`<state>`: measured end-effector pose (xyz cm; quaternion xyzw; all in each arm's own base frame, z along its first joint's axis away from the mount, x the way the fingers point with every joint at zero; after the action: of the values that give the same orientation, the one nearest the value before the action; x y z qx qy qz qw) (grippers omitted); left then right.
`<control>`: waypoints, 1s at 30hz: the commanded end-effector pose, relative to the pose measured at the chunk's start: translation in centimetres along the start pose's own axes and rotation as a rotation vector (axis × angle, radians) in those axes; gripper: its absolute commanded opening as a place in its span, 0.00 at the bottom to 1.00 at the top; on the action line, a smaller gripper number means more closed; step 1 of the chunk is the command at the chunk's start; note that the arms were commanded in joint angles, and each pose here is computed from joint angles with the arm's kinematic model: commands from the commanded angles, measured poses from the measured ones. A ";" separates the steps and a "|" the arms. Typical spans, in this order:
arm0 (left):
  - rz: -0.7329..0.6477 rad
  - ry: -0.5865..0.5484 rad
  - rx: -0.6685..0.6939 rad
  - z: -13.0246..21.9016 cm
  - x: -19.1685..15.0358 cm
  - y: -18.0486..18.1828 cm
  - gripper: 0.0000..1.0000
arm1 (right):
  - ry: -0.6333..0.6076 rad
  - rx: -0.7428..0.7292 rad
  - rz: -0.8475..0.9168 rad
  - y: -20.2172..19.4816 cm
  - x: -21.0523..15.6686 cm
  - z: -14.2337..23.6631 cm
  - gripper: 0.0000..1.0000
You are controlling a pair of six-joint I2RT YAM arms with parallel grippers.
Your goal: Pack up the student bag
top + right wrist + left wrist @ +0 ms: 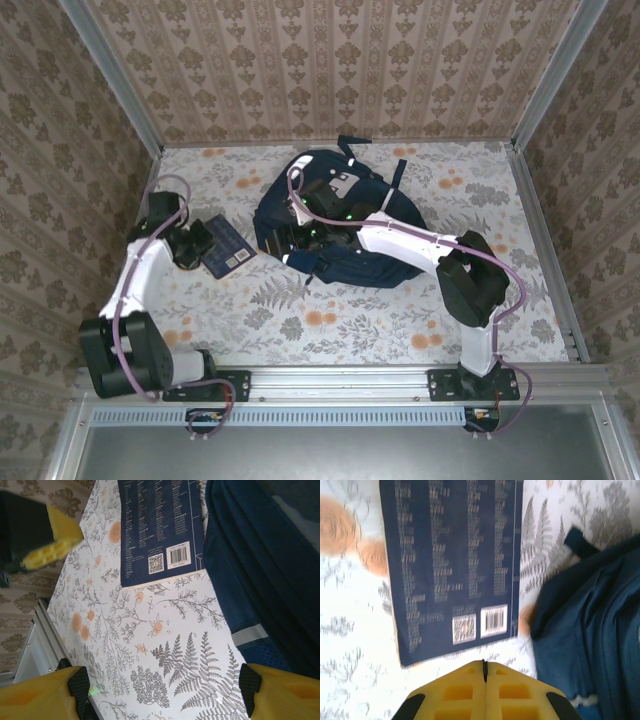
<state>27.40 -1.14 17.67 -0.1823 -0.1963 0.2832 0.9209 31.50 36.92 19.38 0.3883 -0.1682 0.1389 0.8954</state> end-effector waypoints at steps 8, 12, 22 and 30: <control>0.000 -0.005 0.119 0.6 -2.6 2.6 0.73 | 0.099 -0.021 0.045 0.2 -1.9 -1.0 0.81; 0.052 0.043 0.159 -1.7 -1.5 3.2 0.76 | 0.086 -0.054 0.038 -0.2 -2.0 -0.7 0.81; 0.093 0.122 0.191 -6.2 0.2 4.0 0.68 | 0.083 -0.083 0.037 -1.4 -2.7 -0.4 0.81; 0.103 0.185 0.234 -8.8 0.3 4.5 0.54 | 0.061 -0.097 0.013 -2.6 -2.0 0.2 0.81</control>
<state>29.05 0.53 8.68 -0.1102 -0.0720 0.3343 0.9332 30.05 35.98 16.10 0.3460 -0.1295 0.1515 0.9168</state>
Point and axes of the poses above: each hand's point on the last joint's axis, 136 mm out from that joint toward the fingers, its own z axis back along the fingers, its own y axis along the line the jaws close on, x = y × z, the point moved 6 cm from there along z, back along the fingers, and after that the axes turned 6 degrees about -z, right-handed, at the moved point
